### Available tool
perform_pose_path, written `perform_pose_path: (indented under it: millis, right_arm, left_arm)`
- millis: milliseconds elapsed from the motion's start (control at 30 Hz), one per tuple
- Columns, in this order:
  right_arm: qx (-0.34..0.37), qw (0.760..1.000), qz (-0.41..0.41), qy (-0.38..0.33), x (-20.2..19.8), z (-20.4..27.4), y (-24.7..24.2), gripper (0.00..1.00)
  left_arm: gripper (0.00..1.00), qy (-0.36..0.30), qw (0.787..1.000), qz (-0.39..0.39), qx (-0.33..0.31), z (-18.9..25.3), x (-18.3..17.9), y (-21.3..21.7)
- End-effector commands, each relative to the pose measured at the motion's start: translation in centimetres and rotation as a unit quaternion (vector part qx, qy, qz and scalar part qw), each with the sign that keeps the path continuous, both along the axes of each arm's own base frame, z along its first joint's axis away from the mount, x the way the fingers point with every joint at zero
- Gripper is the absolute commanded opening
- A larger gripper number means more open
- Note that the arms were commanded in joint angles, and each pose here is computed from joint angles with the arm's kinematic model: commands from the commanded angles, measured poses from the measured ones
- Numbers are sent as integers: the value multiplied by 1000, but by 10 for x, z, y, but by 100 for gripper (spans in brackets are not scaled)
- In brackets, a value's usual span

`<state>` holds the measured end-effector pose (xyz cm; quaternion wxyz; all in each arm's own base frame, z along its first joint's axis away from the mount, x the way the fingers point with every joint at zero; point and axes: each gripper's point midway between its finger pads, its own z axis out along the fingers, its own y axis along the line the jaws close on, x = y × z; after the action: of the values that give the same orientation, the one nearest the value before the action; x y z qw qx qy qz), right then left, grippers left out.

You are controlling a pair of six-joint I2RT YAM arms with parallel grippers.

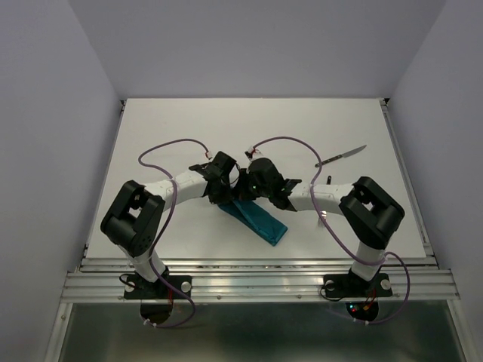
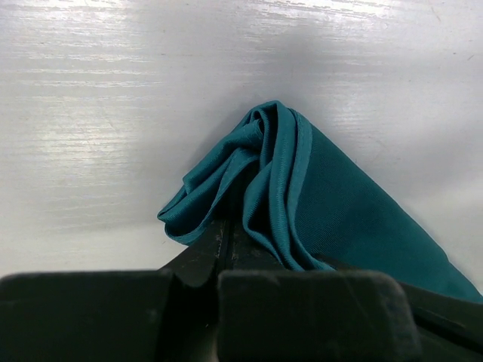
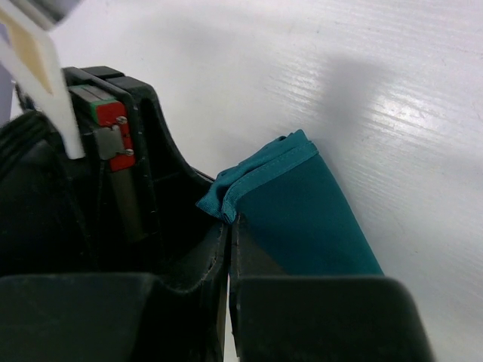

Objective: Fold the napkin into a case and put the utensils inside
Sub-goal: Stuff the top corner of the smaller-rectangle-folded napkin into the folded napkin.

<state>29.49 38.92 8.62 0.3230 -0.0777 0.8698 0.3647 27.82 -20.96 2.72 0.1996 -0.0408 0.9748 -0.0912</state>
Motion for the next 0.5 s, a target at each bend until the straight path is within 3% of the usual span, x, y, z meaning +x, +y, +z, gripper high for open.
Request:
perform_pose_path:
  millis: [0,467]
  right_arm:
    - [-1,1000,15,11,-3,-16,3,1]
    - [-16,999,13,39,-8,-46,1,1]
  left_arm:
    - [0,-32,999,-9,-34,32,12,-12]
    - [0,-28,995,-13,-99,41,13,-18]
